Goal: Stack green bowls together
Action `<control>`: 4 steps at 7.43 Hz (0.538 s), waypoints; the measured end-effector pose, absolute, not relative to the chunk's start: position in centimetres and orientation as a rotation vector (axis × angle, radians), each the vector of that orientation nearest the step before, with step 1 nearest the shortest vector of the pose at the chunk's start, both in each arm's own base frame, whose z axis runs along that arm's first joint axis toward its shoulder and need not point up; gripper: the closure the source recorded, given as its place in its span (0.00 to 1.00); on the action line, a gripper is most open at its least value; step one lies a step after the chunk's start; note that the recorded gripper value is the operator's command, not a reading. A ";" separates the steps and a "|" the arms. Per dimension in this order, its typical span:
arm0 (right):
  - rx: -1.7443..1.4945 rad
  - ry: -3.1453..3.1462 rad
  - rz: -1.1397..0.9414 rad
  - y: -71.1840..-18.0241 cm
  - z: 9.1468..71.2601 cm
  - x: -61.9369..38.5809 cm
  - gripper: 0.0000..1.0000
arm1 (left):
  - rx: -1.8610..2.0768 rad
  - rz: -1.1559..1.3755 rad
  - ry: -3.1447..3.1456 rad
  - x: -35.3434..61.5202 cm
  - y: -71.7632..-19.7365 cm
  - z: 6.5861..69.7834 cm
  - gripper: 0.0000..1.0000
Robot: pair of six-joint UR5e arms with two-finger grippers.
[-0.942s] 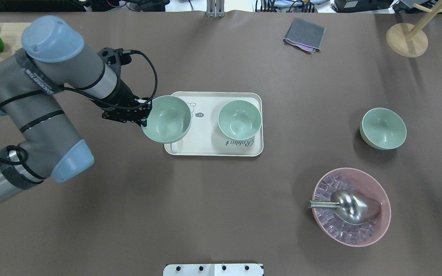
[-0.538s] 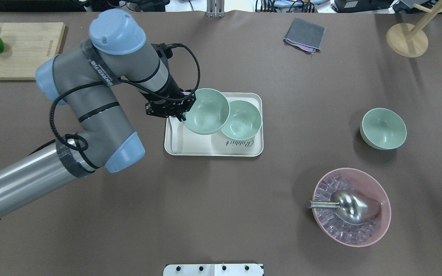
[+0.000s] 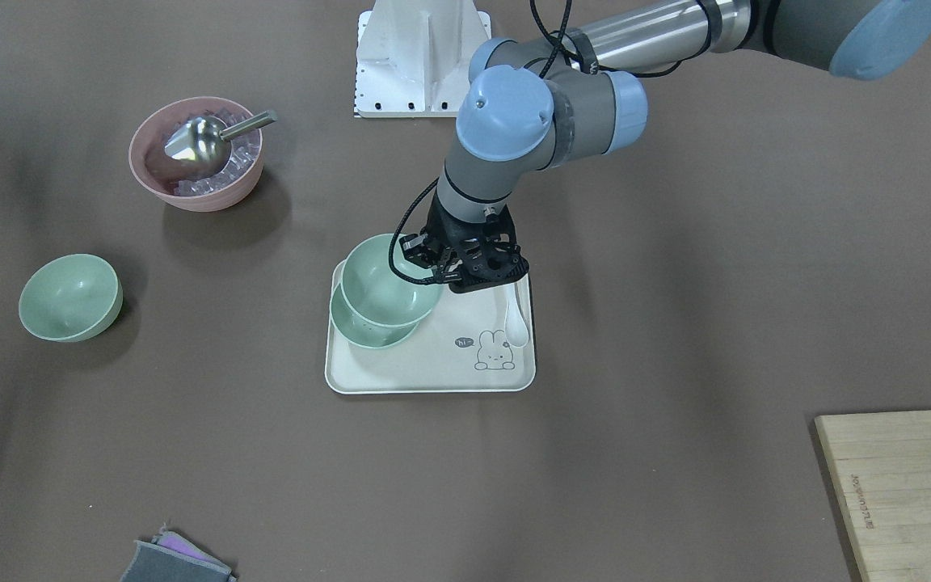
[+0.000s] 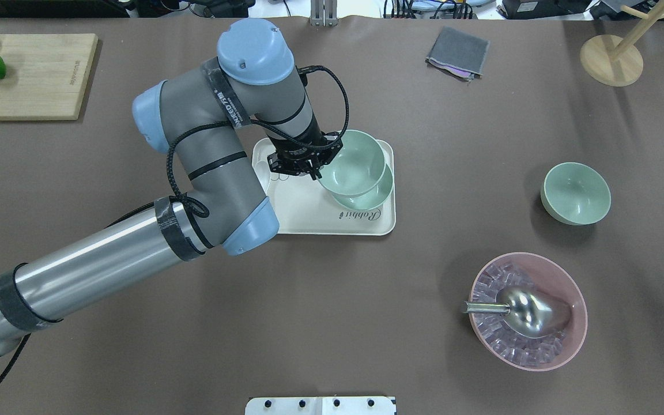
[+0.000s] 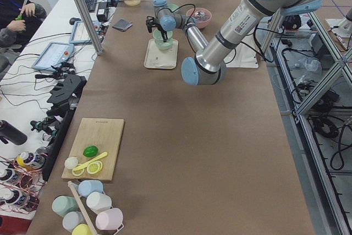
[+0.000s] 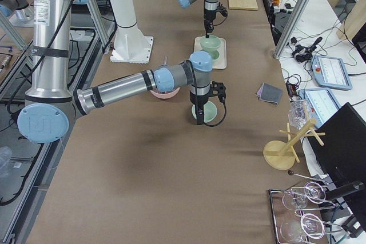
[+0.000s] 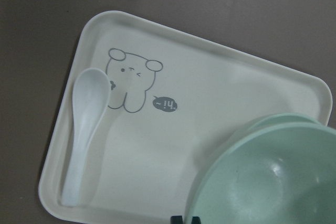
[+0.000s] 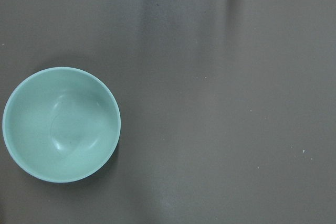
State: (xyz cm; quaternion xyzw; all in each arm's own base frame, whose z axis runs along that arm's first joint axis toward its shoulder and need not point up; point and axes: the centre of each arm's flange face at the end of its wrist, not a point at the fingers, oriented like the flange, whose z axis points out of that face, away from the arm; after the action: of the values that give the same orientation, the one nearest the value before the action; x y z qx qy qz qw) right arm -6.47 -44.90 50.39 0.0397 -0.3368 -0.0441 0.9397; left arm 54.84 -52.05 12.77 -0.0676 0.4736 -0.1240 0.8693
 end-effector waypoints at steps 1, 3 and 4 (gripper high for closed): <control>0.081 -0.688 -0.090 -44.9 50.4 -6.5 0.00 | -0.145 -0.260 0.990 55.5 -52.1 12.4 1.00; 0.082 -0.688 -0.090 -44.9 50.4 -6.5 0.00 | -0.120 -0.263 0.991 57.1 -51.7 12.8 1.00; 0.081 -0.688 -0.090 -45.0 50.4 -6.5 0.00 | -0.100 -0.275 0.990 57.9 -51.4 13.0 1.00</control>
State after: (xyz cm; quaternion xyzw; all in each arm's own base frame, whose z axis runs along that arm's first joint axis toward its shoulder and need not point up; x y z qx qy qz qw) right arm -6.51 -45.01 50.39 0.0399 -0.3368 -0.0441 0.9397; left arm 57.90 -51.43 13.03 -0.0477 0.4734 -0.1316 0.8697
